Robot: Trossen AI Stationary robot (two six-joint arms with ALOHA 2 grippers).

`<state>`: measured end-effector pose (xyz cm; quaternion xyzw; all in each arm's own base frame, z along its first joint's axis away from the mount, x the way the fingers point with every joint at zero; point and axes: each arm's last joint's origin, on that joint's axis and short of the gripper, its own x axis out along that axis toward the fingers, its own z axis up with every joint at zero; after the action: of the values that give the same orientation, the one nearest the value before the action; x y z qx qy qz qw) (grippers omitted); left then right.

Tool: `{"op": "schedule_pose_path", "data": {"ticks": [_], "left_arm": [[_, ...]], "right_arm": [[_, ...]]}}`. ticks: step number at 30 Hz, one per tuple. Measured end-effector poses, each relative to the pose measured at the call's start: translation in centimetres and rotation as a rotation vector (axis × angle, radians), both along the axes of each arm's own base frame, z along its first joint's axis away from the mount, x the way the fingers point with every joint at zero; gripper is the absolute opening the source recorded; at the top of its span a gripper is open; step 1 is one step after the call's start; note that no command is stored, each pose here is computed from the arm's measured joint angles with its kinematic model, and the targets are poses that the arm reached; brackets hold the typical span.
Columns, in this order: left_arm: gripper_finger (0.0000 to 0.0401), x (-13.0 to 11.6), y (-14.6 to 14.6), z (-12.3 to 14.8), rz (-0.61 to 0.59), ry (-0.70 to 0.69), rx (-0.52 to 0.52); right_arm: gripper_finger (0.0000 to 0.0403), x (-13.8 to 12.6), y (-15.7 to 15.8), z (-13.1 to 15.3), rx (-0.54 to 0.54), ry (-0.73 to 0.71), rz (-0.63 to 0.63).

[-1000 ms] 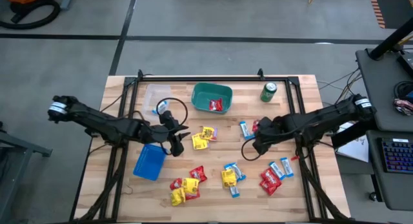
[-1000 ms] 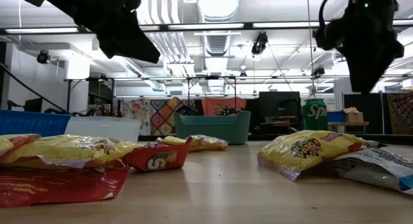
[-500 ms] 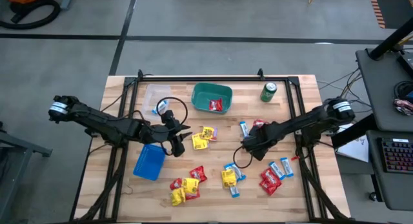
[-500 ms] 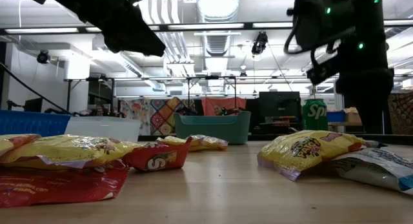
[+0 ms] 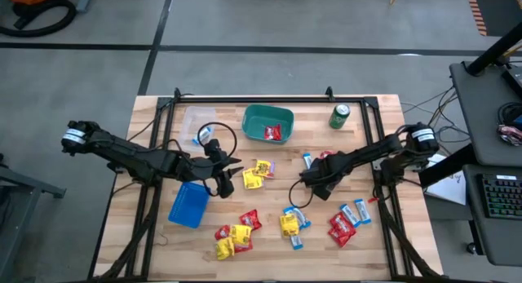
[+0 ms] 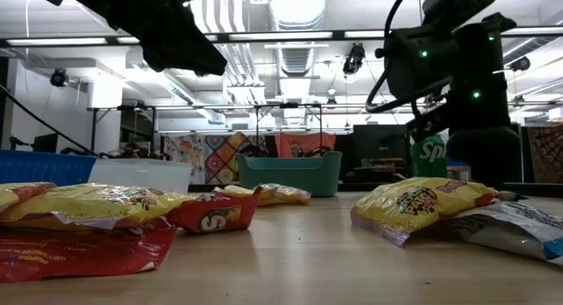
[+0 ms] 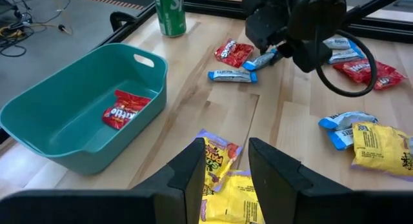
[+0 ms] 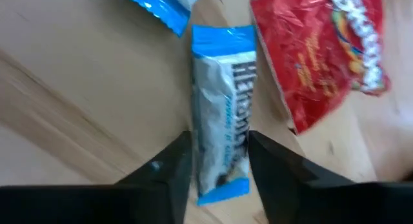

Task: Sort candy
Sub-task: Put the white candy into the transparent bin

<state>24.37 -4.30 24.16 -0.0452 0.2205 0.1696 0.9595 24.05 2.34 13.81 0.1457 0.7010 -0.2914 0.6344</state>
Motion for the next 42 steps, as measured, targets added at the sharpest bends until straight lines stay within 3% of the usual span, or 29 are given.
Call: {"op": "schedule_pose_path", "data": {"ticks": [6, 15, 18, 23, 27, 32, 36, 42], "left_arm": [[0.0103, 0.1, 0.0, 0.2, 0.000, -0.021, -0.005], [0.0103, 0.2, -0.1, 0.3, -0.003, -0.067, -0.021], [0.0103, 0.4, -0.3, 0.5, -0.013, -0.098, -0.028], [0.0103, 1.4, -1.1, 0.2, -0.089, -0.128, 0.007], [0.0111, 2.9, -1.7, -0.5, -0.174, -0.176, 0.018], [0.0145, 4.8, -2.2, -1.6, -0.198, -0.251, 0.046], [0.0177, 6.2, -2.8, -2.6, -0.275, -0.312, 0.060], [0.0199, 7.8, -3.4, -4.1, -0.361, -0.452, 0.075]], "right_arm": [[0.0022, -0.4, -0.2, -0.5, -0.004, -0.007, 0.010], [0.0011, -0.7, 0.3, 1.3, 0.048, -0.103, 0.028], [0.0011, -1.0, 0.7, 3.3, 0.085, -0.216, 0.045], [0.0011, -0.8, 1.4, 6.4, 0.132, -0.554, 0.159], [0.0011, 0.0, 2.0, 7.8, 0.181, -0.856, 0.334], [0.0011, 1.3, 2.6, 7.8, 0.219, -1.146, 0.573], [0.0011, 2.1, 2.9, 7.4, 0.201, -1.231, 0.688], [0.0011, 3.2, 3.1, 6.9, 0.174, -1.234, 0.757]]}}
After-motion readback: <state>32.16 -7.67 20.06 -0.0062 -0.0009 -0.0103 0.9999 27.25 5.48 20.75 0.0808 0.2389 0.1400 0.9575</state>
